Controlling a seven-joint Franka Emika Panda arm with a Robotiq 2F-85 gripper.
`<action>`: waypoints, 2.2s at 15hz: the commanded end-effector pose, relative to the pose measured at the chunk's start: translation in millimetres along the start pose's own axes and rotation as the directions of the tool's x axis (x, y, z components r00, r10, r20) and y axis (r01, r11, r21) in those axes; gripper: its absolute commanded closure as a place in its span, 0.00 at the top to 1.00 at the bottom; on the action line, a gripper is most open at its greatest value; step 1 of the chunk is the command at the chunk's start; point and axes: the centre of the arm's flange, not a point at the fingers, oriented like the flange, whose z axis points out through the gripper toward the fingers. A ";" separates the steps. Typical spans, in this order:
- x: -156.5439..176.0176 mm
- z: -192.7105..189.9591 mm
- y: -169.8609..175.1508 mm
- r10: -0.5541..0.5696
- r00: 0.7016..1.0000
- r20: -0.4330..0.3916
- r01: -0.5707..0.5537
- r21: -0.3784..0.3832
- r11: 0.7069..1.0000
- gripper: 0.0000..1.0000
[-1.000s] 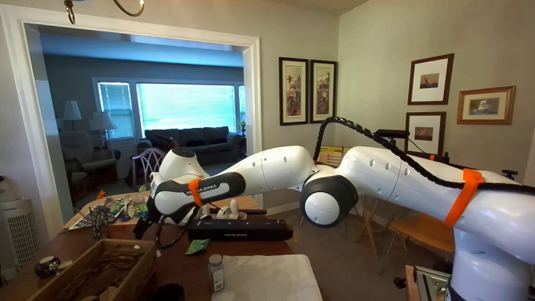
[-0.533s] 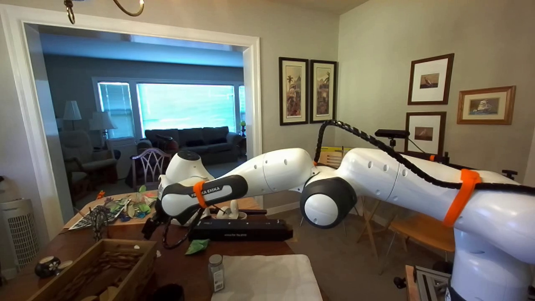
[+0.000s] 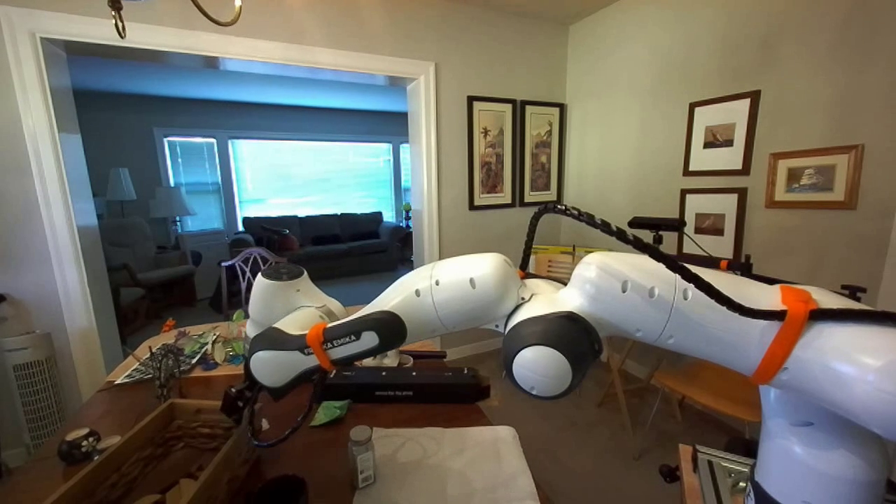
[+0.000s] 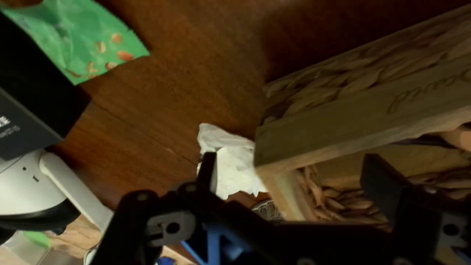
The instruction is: Put the white object in the basket then move the basket forwards.
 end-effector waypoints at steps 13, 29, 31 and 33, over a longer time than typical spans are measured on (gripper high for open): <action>-11.7 -16.7 -41.9 0.116 0.979 0.169 -0.119 0.008 0.993 1.00; -51.0 -5.8 -111.1 0.630 0.775 0.045 -0.623 -0.114 0.774 0.66; -54.0 -4.8 -115.6 0.639 0.768 0.048 -0.631 -0.119 0.767 0.49; -56.6 -2.7 -118.1 0.642 0.765 0.053 -0.633 -0.124 0.764 0.35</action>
